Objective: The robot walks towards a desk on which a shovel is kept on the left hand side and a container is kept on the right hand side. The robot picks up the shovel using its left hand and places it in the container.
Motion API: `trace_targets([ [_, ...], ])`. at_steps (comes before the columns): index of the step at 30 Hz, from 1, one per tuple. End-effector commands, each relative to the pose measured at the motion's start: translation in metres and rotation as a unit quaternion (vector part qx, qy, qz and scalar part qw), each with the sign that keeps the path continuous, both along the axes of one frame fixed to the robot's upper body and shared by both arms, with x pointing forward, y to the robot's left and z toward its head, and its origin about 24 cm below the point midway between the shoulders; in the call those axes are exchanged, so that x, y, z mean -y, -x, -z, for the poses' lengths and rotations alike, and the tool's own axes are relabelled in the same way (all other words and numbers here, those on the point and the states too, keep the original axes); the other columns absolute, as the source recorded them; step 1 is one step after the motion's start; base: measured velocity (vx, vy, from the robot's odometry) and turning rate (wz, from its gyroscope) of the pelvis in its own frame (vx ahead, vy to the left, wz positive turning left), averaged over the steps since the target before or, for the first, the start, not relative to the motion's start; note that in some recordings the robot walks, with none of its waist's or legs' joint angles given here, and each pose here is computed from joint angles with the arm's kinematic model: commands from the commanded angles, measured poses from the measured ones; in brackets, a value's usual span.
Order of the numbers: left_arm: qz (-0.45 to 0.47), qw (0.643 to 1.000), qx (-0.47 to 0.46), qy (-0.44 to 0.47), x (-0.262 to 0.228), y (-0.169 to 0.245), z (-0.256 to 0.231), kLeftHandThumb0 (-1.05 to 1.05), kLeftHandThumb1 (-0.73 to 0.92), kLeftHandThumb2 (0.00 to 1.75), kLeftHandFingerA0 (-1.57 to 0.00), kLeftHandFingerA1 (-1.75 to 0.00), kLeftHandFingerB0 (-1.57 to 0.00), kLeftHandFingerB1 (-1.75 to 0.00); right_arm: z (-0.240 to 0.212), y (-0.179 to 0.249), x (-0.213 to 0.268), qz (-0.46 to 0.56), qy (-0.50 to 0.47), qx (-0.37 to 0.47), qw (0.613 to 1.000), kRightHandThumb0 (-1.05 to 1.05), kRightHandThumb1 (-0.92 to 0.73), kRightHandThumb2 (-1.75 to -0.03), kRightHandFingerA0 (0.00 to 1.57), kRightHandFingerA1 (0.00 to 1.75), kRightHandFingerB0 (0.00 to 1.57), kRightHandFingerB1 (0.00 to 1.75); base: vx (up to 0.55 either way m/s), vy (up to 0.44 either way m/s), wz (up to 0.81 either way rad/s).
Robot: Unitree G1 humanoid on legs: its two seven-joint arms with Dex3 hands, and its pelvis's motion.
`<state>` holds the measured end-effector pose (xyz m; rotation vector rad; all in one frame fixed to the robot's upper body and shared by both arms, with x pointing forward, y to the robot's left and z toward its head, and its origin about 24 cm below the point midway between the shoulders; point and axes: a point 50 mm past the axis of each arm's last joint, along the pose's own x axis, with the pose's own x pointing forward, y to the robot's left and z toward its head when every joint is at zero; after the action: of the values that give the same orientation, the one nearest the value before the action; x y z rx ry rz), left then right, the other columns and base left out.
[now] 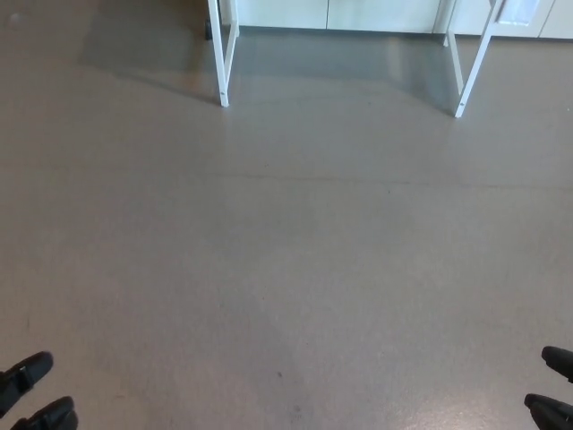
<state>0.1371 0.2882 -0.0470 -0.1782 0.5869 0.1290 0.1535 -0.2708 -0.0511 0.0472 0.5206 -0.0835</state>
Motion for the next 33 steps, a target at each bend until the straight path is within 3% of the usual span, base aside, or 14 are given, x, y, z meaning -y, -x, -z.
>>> trace_targets([
  [1,0.002,1.000,-0.009,0.001,-0.0026,0.0024,-0.0007,-0.05,0.45,0.90,-0.22,-0.54,-0.20,-0.51,-0.0010,-0.0006,0.0031,-0.001,-0.004,0.002,1.000,-0.20,-0.50,-0.59,0.53,0.49,0.42,0.44,0.00,0.000,0.00],
  [11,0.007,1.000,-0.015,-0.005,0.0014,0.0038,0.0001,-0.06,0.45,0.89,-0.23,-0.54,-0.22,-0.52,0.0009,0.0003,0.0039,0.000,-0.011,0.000,1.000,-0.19,-0.51,-0.59,0.53,0.48,0.43,0.44,0.00,-0.002,0.10],
  [24,0.015,1.000,-0.016,-0.015,0.0007,0.0041,0.0002,-0.07,0.44,0.89,-0.25,-0.55,-0.23,-0.52,0.0001,-0.0005,0.0029,-0.003,-0.005,-0.001,1.000,-0.21,-0.50,-0.60,0.54,0.50,0.43,0.45,0.12,0.270,-0.13],
  [33,0.015,1.000,-0.018,-0.012,0.0042,0.0068,0.0024,-0.04,0.45,0.89,-0.24,-0.54,-0.24,-0.52,0.0014,0.0024,0.0039,0.000,-0.004,-0.007,1.000,-0.20,-0.50,-0.59,0.56,0.49,0.45,0.44,0.18,-0.011,0.10],
])
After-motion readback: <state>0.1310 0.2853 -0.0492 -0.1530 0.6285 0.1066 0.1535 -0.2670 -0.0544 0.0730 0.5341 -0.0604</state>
